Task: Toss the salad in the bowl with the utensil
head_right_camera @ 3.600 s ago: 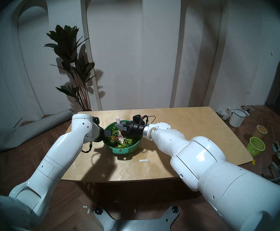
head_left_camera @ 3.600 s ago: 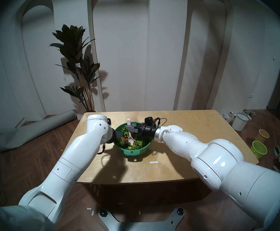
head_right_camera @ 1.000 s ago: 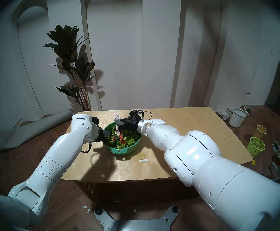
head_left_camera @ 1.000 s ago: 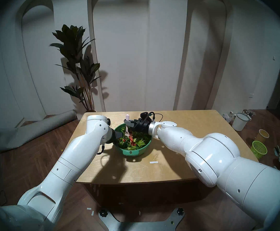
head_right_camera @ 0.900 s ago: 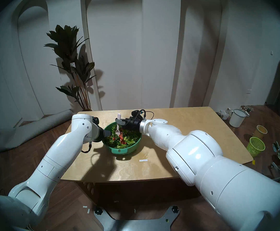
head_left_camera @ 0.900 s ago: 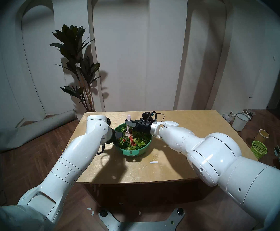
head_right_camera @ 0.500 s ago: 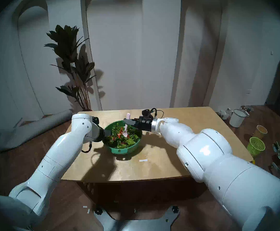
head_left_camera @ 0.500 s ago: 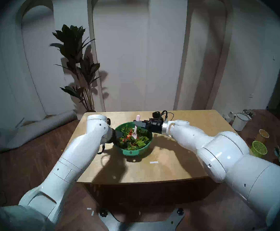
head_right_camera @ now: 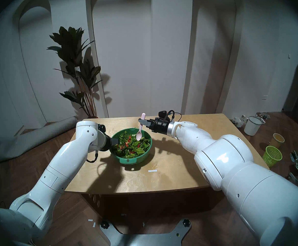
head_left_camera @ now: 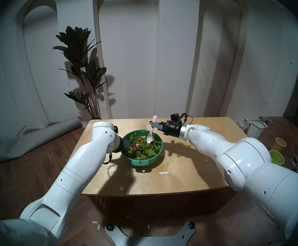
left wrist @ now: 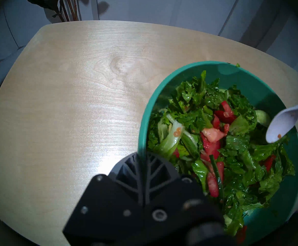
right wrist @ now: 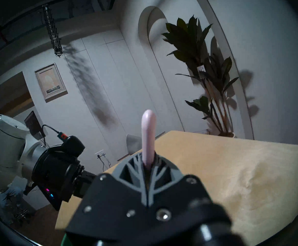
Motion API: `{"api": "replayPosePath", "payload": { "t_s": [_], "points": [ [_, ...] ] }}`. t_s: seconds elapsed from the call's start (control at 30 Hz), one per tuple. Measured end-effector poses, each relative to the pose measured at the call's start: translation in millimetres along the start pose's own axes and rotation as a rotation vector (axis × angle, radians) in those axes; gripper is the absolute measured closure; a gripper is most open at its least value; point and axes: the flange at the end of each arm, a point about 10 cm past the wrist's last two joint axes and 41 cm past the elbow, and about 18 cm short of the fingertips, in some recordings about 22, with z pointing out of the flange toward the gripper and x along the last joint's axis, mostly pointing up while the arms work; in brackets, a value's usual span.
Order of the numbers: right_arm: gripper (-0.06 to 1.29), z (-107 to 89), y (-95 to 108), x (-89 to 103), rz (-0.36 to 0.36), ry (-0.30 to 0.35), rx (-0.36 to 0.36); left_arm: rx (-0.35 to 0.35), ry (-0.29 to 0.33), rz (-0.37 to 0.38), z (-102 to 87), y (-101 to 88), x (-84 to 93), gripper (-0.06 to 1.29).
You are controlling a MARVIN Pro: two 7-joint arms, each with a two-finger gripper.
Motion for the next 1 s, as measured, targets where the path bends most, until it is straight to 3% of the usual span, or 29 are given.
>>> {"api": "replayPosePath", "payload": {
  "t_s": [0.13,0.23,0.57,0.8,1.0],
  "points": [
    [1.26,4.1,3.3,9.0,-0.049,0.013,-0.043,0.004,0.001,0.004,0.3,0.0,-0.4,1.26],
    [1.26,7.4,6.4,12.5,-0.110,-0.014,-0.083,0.008,0.002,0.009,0.5,-0.3,-0.7,1.26],
    [1.26,18.2,5.5,-7.0,-0.216,-0.128,-0.120,0.013,0.004,0.016,0.5,-1.1,-1.1,1.26],
    [1.26,29.7,-2.3,-28.7,-0.239,-0.184,-0.106,0.016,0.005,0.019,0.5,-1.4,-1.2,1.26],
    [1.26,45.9,-12.7,-37.7,-0.205,-0.166,-0.091,0.018,0.006,0.022,0.4,-1.5,-1.2,1.26]
  ]
}}
